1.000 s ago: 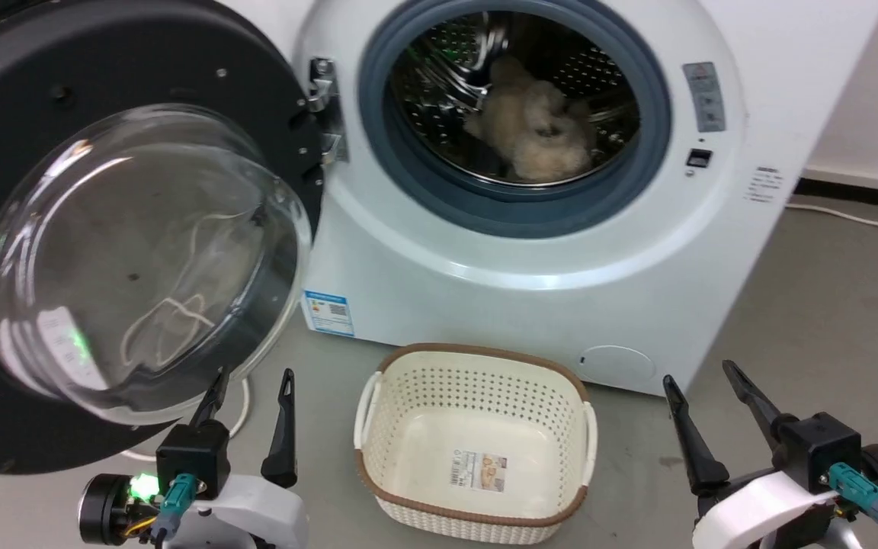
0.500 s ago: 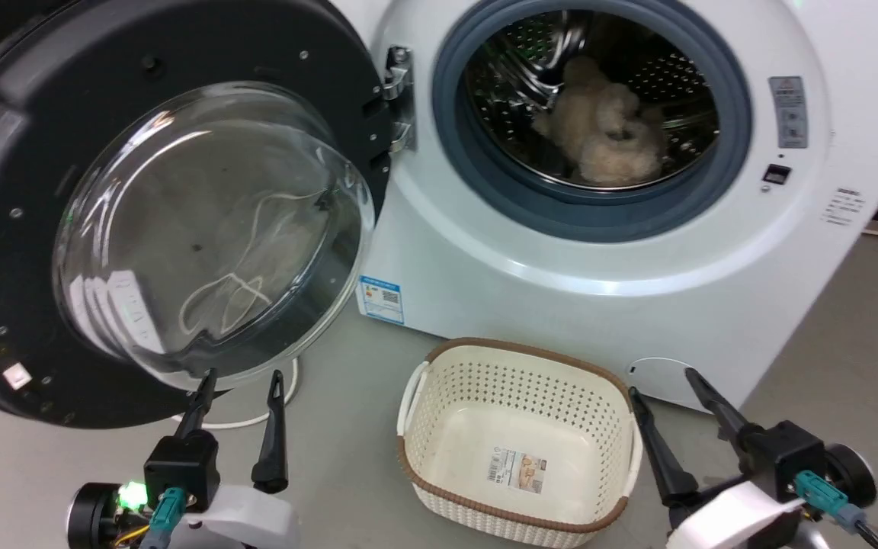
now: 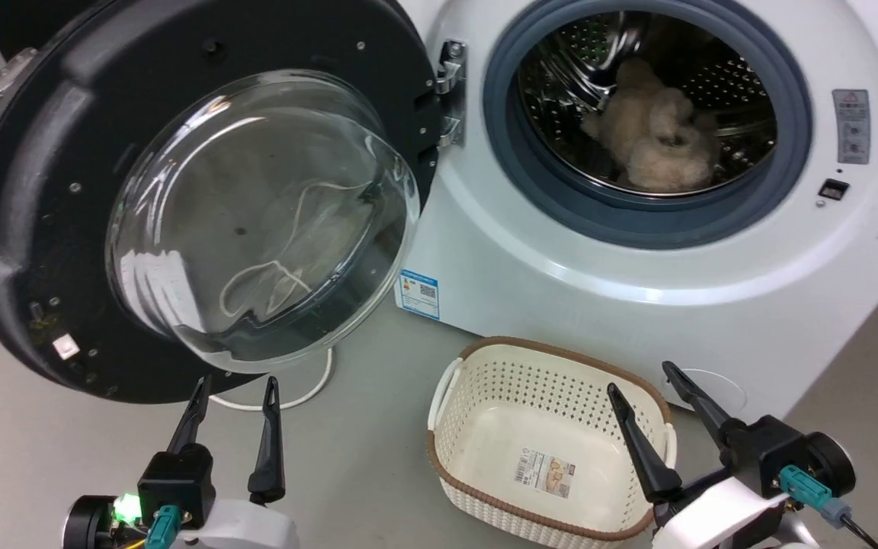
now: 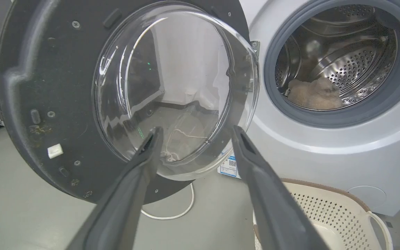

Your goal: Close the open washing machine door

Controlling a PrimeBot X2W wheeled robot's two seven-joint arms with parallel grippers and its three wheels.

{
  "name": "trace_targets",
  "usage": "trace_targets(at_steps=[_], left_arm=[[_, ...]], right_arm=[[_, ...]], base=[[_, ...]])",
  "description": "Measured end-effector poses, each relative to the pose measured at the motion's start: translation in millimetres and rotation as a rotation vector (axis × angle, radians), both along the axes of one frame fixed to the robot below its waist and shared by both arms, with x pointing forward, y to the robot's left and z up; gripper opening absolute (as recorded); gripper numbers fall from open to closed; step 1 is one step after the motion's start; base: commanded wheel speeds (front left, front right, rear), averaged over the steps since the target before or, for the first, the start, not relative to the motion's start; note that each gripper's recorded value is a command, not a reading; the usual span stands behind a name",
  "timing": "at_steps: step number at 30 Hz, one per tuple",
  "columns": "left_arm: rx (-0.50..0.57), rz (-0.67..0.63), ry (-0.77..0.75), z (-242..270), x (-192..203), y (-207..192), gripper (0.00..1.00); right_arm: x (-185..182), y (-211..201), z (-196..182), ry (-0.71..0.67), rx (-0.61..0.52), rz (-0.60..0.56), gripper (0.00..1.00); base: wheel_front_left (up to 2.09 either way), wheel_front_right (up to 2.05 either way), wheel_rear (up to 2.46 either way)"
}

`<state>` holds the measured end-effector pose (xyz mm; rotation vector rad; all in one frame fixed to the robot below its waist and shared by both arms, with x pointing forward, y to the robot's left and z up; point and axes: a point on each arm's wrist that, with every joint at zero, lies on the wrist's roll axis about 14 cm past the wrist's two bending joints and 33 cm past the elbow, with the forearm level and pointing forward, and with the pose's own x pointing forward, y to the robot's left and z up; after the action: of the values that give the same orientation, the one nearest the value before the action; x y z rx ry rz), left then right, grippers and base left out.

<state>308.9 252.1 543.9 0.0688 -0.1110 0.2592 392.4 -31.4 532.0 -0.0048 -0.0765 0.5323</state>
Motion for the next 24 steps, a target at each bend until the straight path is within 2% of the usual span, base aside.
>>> trace_targets(at_steps=[24], left_arm=[[0.017,0.105,-0.046,6,-31,22,1.0]], right_arm=[[-6,43,-1,-0.013,0.026,0.142,1.0]], base=[[0.0,0.0,0.0]])
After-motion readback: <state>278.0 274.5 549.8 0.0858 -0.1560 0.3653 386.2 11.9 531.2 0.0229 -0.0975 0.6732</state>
